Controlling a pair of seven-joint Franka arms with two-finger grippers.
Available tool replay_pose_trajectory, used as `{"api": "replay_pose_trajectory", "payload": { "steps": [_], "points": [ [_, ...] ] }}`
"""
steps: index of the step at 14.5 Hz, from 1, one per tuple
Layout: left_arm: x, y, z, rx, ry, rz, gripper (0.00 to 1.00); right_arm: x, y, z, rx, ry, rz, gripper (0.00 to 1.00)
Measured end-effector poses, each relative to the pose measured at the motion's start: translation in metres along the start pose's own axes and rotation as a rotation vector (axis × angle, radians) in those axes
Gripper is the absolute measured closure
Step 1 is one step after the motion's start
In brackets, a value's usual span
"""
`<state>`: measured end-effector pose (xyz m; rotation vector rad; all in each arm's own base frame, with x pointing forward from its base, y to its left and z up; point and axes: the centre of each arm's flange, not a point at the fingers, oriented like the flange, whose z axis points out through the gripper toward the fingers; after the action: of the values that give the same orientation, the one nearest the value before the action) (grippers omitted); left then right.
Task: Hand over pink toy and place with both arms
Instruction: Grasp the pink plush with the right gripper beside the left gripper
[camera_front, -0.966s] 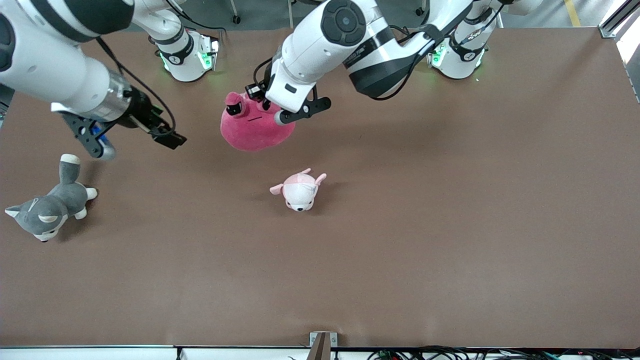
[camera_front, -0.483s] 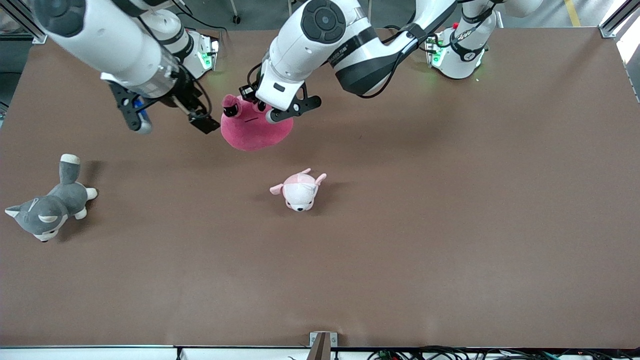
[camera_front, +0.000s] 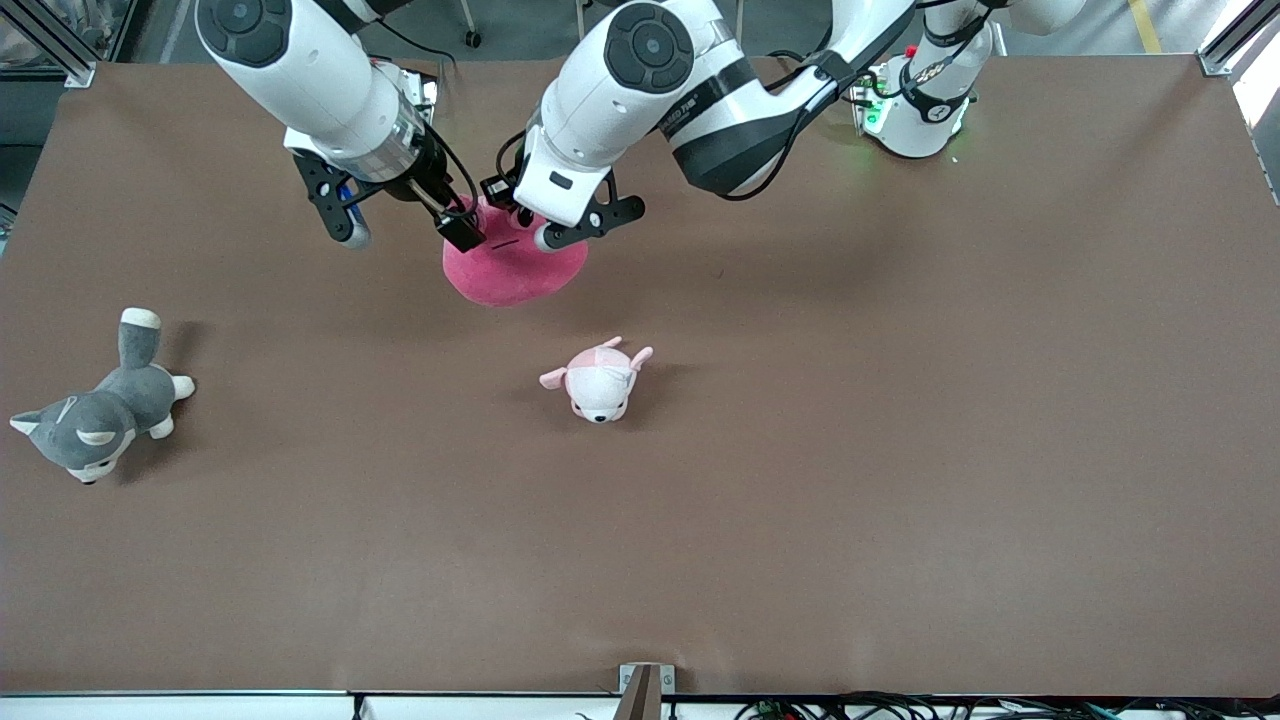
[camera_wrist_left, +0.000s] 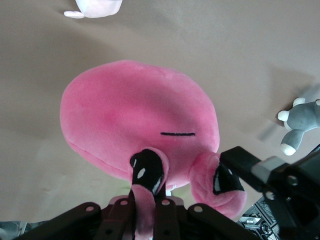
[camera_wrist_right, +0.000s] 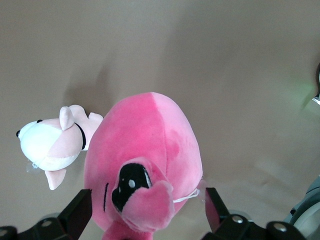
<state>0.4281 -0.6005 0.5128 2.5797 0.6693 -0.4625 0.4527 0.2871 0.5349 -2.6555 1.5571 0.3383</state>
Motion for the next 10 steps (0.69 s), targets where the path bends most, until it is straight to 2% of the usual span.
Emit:
{"api": "replay_pose_trajectory", "payload": {
  "steps": [3,4,8,10],
  "points": [
    [-0.0001,0.0001,-0.0002,0.000,0.000,0.000,0.87,-0.0023,0.0019,0.0041,-0.008,0.001,-0.002,0.07],
    [-0.0001,0.0001,-0.0002,-0.001,0.000,0.000,0.87,-0.0028,0.0022,0.0061,-0.012,0.001,-0.003,0.15],
    [-0.0001,0.0001,-0.0002,0.000,0.000,0.000,0.87,-0.0020,0.0020,0.0066,-0.010,0.001,0.001,0.60],
    [-0.0001,0.0001,-0.0002,0.000,0.000,0.000,0.87,-0.0005,0.0017,0.0059,-0.006,0.000,0.005,0.78]
  ]
}}
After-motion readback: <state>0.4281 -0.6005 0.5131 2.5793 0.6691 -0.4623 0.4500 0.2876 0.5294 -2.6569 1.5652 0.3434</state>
